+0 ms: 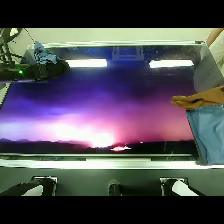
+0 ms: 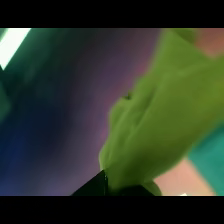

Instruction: Fold the shirts.

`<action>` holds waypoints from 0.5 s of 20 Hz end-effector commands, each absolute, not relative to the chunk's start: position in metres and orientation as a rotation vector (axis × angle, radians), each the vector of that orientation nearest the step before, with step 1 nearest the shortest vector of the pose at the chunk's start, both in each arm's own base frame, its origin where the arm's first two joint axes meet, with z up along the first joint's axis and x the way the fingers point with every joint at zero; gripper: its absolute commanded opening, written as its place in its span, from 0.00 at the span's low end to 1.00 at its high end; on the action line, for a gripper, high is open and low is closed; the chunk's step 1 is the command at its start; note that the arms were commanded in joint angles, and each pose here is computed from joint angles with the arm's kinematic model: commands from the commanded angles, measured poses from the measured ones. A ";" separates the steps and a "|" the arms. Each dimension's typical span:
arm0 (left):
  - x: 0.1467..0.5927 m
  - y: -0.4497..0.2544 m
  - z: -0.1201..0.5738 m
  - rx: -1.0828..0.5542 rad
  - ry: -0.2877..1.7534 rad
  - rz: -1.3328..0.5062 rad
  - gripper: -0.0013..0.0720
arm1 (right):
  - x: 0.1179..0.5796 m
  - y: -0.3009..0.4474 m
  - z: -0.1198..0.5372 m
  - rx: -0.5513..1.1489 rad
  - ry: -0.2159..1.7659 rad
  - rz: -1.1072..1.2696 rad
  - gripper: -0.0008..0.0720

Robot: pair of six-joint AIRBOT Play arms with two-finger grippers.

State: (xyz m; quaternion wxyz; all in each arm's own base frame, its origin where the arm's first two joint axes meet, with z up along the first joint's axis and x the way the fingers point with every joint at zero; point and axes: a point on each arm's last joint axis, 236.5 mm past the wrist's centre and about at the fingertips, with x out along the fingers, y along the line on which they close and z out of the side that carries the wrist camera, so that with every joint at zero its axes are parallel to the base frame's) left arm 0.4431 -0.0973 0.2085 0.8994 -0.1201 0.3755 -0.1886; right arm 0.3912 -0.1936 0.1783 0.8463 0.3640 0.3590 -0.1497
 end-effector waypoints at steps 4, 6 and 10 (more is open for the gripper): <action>0.443 -0.097 0.209 -0.228 0.772 -0.398 0.05 | 0.365 -0.266 0.219 0.862 0.558 -0.497 0.07; 0.443 -0.097 0.209 -0.221 0.769 -0.401 0.05 | 0.334 -0.267 0.209 0.908 0.652 -0.531 0.07; 0.444 -0.097 0.210 -0.221 0.765 -0.400 0.05 | 0.221 -0.256 0.138 0.932 1.135 -0.740 0.07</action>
